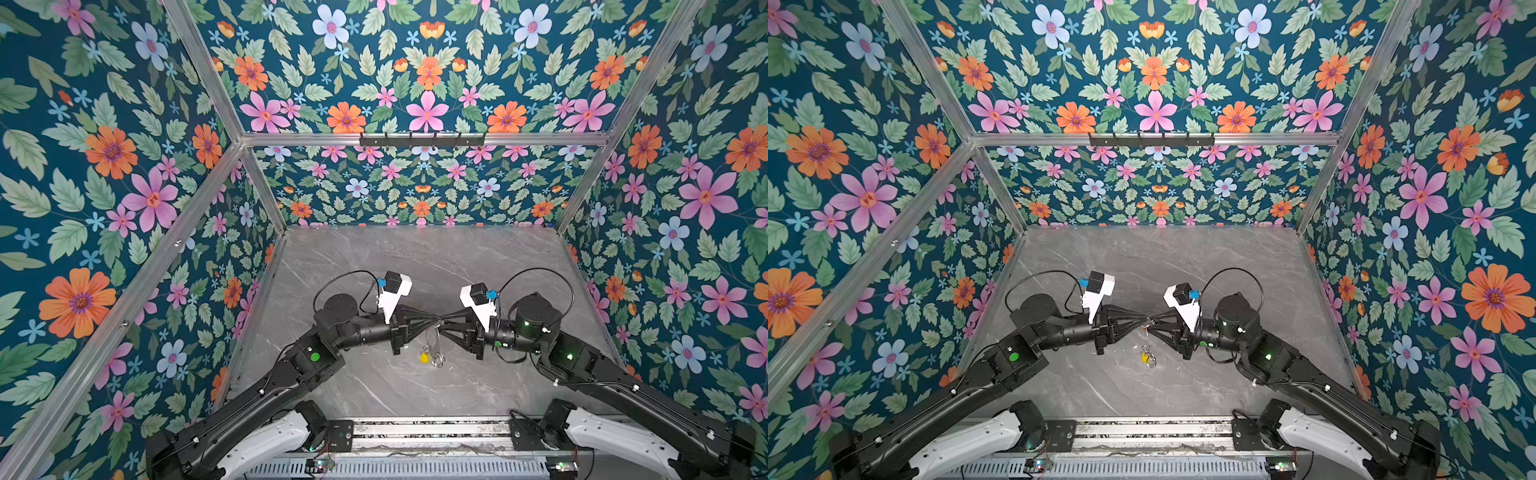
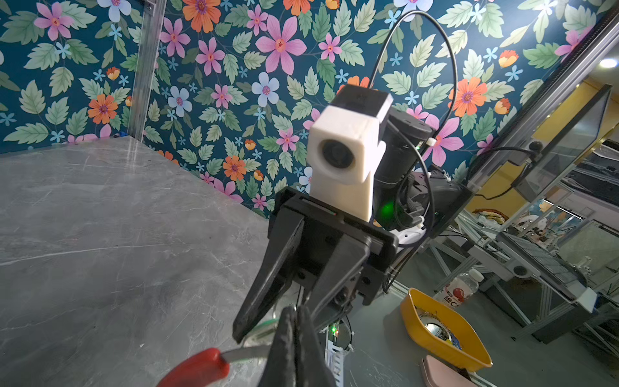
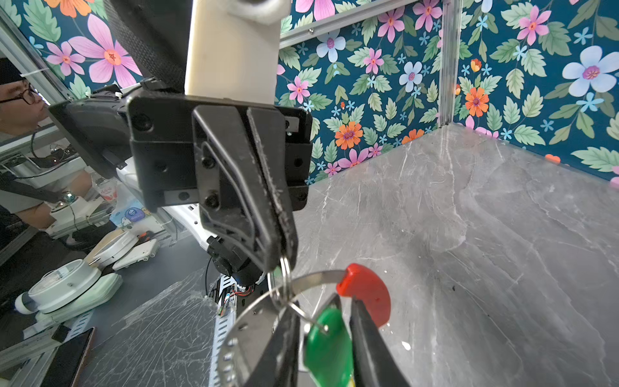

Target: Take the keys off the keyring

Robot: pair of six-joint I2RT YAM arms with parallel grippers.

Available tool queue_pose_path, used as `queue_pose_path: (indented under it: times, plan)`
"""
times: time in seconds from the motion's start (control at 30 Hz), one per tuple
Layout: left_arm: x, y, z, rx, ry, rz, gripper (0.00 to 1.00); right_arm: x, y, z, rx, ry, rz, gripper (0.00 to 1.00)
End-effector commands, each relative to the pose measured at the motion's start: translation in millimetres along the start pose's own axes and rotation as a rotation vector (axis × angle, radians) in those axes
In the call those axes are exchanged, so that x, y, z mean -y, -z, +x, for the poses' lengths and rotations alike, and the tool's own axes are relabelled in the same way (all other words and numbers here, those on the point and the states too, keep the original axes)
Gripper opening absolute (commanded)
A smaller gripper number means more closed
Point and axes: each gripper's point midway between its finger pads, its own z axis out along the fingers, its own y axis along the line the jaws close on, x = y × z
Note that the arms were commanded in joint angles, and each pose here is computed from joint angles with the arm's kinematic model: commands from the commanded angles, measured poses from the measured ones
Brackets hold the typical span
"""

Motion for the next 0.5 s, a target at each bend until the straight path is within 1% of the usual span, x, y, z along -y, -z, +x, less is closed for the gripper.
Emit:
queue_pose_path:
  times: [0.0,0.17,0.2,0.47]
  plan:
    - [6,2,-12,0.052,-0.027,0.018,0.0,-2,-1,-5,0.01,0.028,0.0,0.19]
    - [2,4,-15,0.088,-0.019,-0.005,0.0,-6,-5,-3,-0.017,0.05,-0.005,0.02]
    - [0,5,-15,0.096,-0.018,-0.013,0.0,-6,-5,-2,-0.022,0.051,-0.006,0.0]
    - [-7,14,-24,0.194,-0.031,-0.057,0.0,-15,-8,-4,-0.043,0.082,-0.022,0.0]
